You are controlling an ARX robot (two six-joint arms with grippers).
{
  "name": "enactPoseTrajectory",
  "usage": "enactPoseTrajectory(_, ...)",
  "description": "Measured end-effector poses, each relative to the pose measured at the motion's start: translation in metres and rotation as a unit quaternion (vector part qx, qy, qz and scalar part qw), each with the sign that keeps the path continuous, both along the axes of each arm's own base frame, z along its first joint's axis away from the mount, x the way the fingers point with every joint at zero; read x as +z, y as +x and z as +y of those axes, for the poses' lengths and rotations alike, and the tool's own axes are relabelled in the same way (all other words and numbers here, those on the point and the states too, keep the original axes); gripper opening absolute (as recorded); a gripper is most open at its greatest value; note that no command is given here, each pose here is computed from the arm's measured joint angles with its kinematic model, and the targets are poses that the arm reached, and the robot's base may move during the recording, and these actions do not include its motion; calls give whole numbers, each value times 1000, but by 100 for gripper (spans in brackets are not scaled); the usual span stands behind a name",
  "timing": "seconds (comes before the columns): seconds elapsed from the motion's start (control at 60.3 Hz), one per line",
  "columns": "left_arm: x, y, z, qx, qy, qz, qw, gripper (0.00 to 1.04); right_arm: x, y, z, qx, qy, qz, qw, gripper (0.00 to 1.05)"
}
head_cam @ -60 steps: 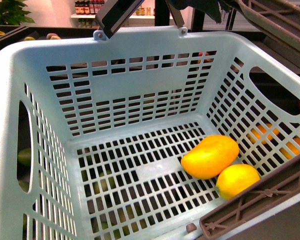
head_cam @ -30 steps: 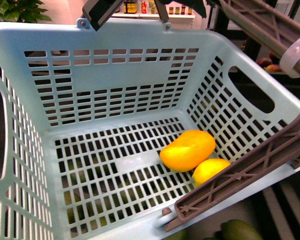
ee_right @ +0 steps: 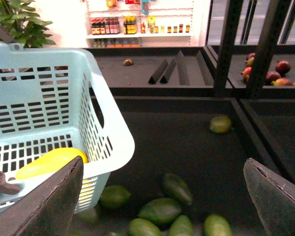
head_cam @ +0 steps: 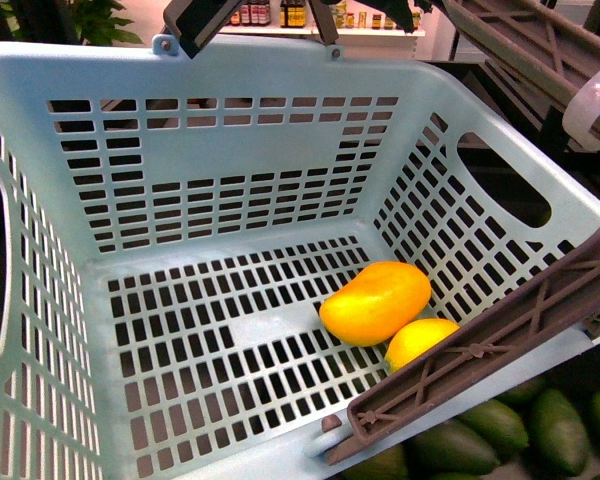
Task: Pick lemon and mango into basket
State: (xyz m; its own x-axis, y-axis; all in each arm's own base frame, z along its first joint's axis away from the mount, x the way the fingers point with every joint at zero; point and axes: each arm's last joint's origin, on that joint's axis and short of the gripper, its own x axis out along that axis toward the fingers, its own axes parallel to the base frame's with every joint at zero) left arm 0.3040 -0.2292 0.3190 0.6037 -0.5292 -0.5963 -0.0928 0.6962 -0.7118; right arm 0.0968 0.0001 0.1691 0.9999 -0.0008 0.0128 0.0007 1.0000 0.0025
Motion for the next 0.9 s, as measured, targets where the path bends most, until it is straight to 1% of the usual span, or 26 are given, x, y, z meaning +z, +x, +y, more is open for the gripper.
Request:
enactPoseTrajectory(0.232, 0, 0, 0, 0, 0, 0, 1000, 6, 0, 0, 0, 4, 0, 0, 1000, 96)
enactPoseTrajectory(0.398, 0, 5, 7, 21, 8, -6, 1000, 6, 0, 0, 0, 4, 0, 0, 1000, 96)
enactPoseTrajectory(0.481, 0, 5, 6, 16, 16, -12, 1000, 6, 0, 0, 0, 3, 0, 0, 1000, 96)
enactPoseTrajectory(0.614, 0, 3, 4, 5, 7, -6, 1000, 6, 0, 0, 0, 2, 0, 0, 1000, 96)
enactPoseTrajectory(0.647, -1, 2, 1, 32, 25, -2, 999, 6, 0, 0, 0, 2, 0, 0, 1000, 96)
enactPoseTrajectory(0.68, -1, 4, -1, 101, 62, -1, 993, 6, 0, 0, 0, 1, 0, 0, 1000, 96)
enactPoseTrajectory(0.697, -1, 5, -2, 116, 69, -6, 991, 6, 0, 0, 0, 1, 0, 0, 1000, 96)
enactPoseTrajectory(0.73, -3, 11, -6, 178, 70, -15, 981, 6, 0, 0, 0, 1, 0, 0, 1000, 96)
enactPoseTrajectory(0.746, -3, 13, -7, 185, 69, -18, 980, 6, 0, 0, 0, 1, 0, 0, 1000, 96)
enactPoseTrajectory(0.78, -6, 21, -8, 234, 72, -38, 969, 6, 0, 0, 0, 1, 0, 0, 1000, 96)
enactPoseTrajectory(0.829, -9, 36, -3, 270, 69, -52, 959, 6, 0, 0, 0, 1, 0, 0, 1000, 96)
enactPoseTrajectory(0.896, -19, 68, 16, 310, 65, -57, 947, 6, 0, 0, 0, 0, 0, 0, 1000, 96)
